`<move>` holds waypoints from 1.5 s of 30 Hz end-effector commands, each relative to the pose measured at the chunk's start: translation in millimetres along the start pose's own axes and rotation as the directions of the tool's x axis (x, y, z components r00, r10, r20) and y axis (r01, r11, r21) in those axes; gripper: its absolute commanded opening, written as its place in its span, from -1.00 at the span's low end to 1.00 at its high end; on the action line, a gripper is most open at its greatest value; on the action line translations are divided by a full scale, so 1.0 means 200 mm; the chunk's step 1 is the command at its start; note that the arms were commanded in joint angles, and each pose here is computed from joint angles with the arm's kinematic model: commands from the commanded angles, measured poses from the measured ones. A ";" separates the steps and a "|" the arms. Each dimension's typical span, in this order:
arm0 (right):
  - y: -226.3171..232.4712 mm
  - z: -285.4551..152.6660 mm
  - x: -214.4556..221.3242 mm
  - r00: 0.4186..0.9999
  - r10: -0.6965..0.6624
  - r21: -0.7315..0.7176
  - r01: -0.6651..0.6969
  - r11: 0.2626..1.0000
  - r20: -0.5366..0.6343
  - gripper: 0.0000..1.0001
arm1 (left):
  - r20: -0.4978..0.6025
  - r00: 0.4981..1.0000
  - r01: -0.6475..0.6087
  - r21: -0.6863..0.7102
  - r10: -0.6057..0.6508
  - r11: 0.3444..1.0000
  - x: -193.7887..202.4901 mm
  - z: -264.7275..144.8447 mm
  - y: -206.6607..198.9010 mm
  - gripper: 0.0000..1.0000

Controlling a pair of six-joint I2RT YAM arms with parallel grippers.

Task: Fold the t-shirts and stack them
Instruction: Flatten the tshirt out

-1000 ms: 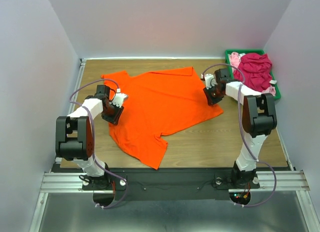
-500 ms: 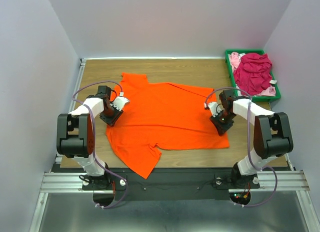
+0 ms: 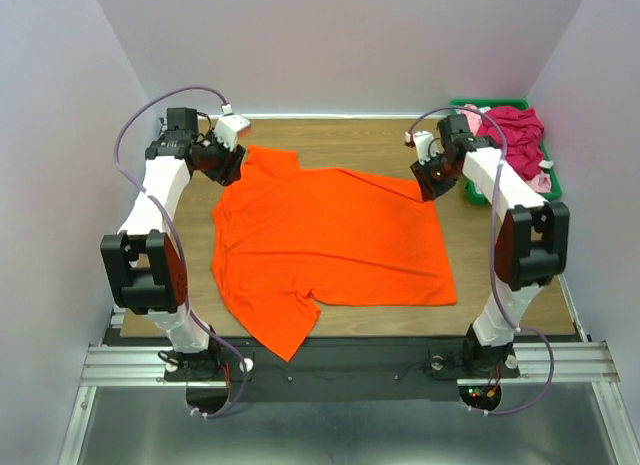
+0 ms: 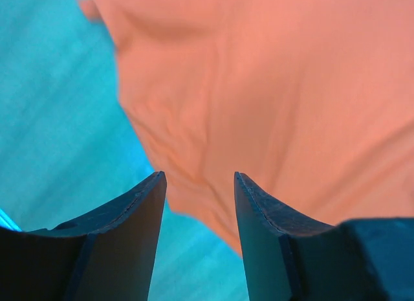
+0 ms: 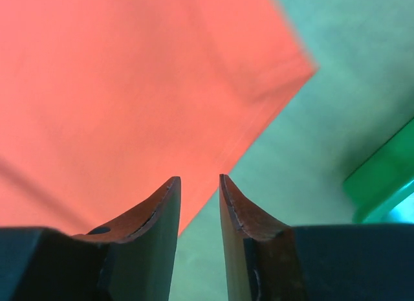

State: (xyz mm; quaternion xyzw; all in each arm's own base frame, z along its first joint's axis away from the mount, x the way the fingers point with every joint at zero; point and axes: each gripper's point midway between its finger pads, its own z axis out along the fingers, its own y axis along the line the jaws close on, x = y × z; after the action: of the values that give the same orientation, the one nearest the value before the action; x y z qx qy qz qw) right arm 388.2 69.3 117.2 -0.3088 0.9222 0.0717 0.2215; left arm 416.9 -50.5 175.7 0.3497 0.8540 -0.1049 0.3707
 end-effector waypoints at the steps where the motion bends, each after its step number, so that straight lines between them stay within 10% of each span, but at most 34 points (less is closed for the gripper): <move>1: -0.19 0.17 -0.15 0.999 0.034 0.092 -0.036 0.995 0.023 -0.29 | 0.156 0.985 0.078 0.008 -0.079 0.997 -0.26 0.00 0.07 0.16; 26: -0.23 0.47 -0.07 0.993 0.083 0.054 -0.079 0.995 -0.079 -0.21 | 0.123 0.981 0.150 -0.010 -0.148 0.989 -0.19 0.23 0.19 0.15; 45: -0.28 0.34 -0.23 0.998 0.069 0.098 -0.069 0.993 0.008 -0.99 | 0.146 0.965 0.225 -0.045 -0.216 0.973 -0.21 0.33 0.36 0.11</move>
State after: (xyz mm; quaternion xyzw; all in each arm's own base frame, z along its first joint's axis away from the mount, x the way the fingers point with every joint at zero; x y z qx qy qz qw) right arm 455.2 66.1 31.7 -0.2672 0.9470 0.0470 0.1718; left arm 501.1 -54.5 143.2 0.2468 0.8736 -0.1509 0.3912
